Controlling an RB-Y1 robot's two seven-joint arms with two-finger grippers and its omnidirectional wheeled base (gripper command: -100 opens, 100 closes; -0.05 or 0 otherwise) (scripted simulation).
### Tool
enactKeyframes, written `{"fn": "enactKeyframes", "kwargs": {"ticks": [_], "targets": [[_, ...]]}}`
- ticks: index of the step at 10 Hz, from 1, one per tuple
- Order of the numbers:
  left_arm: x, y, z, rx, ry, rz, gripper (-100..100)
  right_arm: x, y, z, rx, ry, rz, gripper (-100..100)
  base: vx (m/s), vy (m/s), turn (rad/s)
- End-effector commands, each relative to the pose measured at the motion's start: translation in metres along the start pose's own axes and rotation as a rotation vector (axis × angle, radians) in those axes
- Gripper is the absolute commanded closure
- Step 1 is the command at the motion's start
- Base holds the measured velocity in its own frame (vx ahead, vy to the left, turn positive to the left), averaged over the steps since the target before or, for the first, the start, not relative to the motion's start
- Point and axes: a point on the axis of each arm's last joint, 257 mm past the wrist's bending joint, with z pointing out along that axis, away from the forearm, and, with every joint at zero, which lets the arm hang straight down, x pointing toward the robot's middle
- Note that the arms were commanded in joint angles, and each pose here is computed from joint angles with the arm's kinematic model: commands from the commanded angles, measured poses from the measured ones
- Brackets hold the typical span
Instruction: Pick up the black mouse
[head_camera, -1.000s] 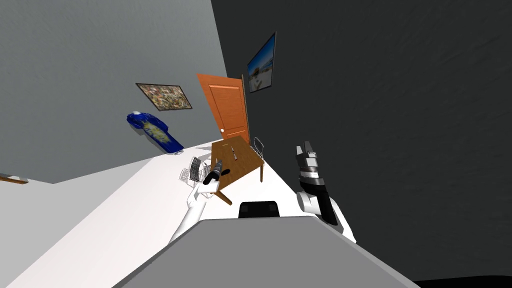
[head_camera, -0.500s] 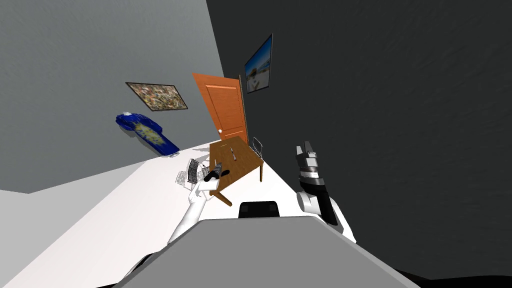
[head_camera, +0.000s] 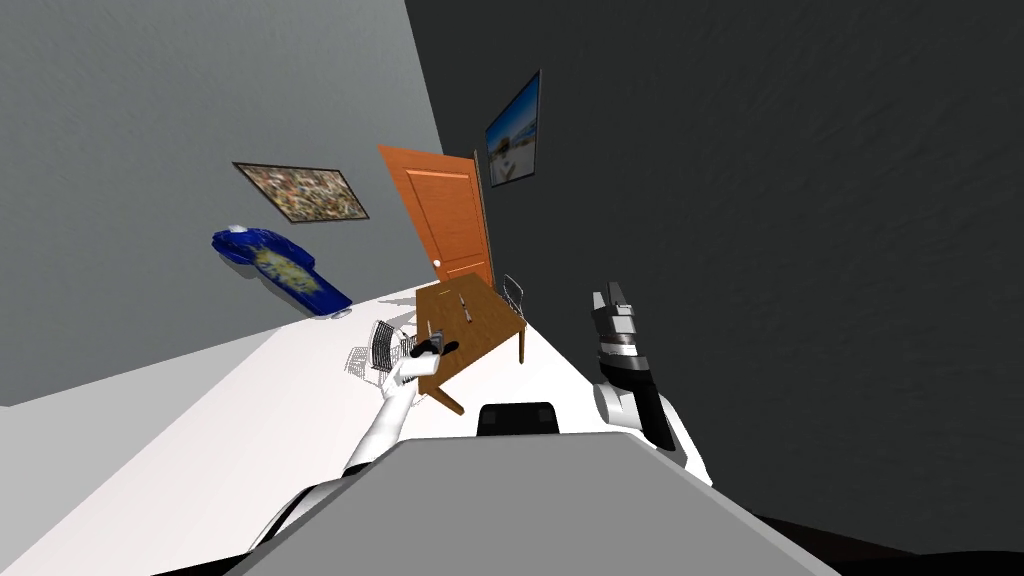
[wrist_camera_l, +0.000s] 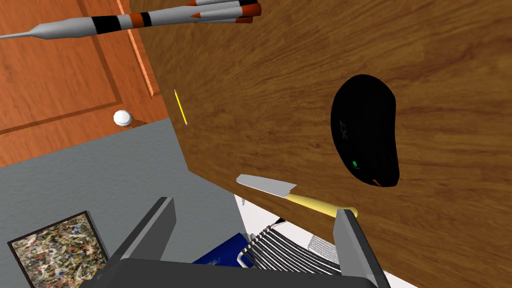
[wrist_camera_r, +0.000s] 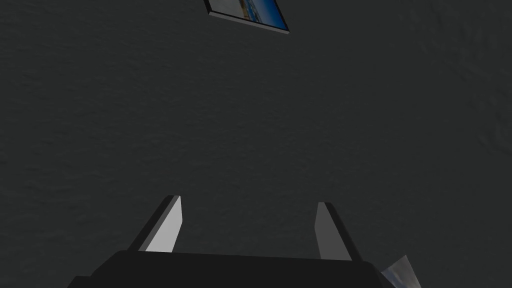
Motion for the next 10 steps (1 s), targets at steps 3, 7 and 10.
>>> {"fn": "enactKeyframes", "kwargs": {"ticks": [3,7,10], "targets": [[-0.001,0.029,0.014,-0.128,0.0,-0.087,-100,0.0,0.0,0.0,0.0,0.0,0.0,0,0.003,0.044,-0.069],[0.002,0.057,0.021,-0.246,0.002,-0.168,-100,0.0,0.0,0.0,0.0,0.0,0.0,0,0.014,0.053,-0.075],[0.008,0.08,0.023,-0.35,0.006,-0.241,-100,0.0,0.0,0.0,0.0,0.0,0.0,0,0.017,0.053,-0.077]]}}
